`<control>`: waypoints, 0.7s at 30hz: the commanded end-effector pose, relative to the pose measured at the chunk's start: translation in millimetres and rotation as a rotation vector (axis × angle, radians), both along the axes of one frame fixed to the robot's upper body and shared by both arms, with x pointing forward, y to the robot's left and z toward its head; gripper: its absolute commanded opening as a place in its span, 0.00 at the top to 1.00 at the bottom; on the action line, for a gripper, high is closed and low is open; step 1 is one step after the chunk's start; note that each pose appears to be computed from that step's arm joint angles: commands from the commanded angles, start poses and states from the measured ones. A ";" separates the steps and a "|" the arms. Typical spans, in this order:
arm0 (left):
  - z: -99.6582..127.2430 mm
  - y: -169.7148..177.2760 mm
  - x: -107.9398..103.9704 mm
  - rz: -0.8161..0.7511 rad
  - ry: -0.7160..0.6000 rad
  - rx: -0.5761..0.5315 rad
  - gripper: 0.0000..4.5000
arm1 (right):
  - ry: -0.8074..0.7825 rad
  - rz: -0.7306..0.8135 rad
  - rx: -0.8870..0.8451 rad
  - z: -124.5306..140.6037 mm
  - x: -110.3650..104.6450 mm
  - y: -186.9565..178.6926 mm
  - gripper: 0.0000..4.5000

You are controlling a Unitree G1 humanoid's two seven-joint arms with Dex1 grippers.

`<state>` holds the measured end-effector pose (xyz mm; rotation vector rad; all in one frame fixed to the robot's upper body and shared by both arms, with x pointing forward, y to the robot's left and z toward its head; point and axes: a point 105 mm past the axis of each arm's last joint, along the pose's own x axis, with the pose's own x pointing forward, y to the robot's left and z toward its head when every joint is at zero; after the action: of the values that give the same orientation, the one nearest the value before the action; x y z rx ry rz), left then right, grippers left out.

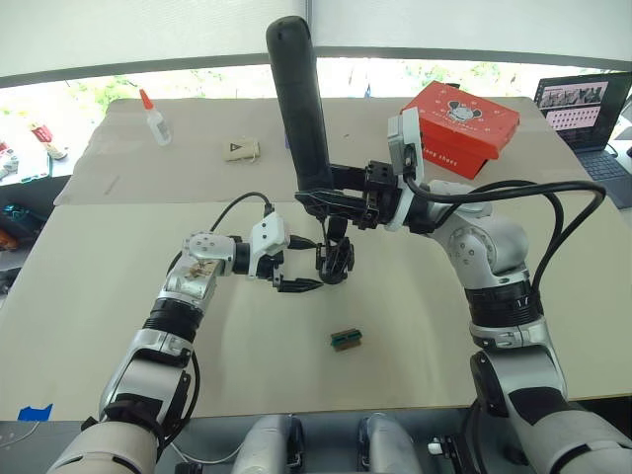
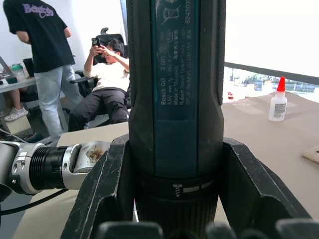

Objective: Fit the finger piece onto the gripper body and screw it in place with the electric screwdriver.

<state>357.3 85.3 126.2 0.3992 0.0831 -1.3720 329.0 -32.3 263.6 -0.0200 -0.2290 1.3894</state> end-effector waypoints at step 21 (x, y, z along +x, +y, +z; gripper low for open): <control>12.2 -4.8 2.3 -0.014 -0.052 -0.012 0.00 | -0.098 0.029 0.055 24.0 -12.6 0.6 0.57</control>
<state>357.6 84.3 125.4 0.4007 0.0821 -1.3706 328.7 -31.2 263.7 -0.0159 -0.2314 1.3904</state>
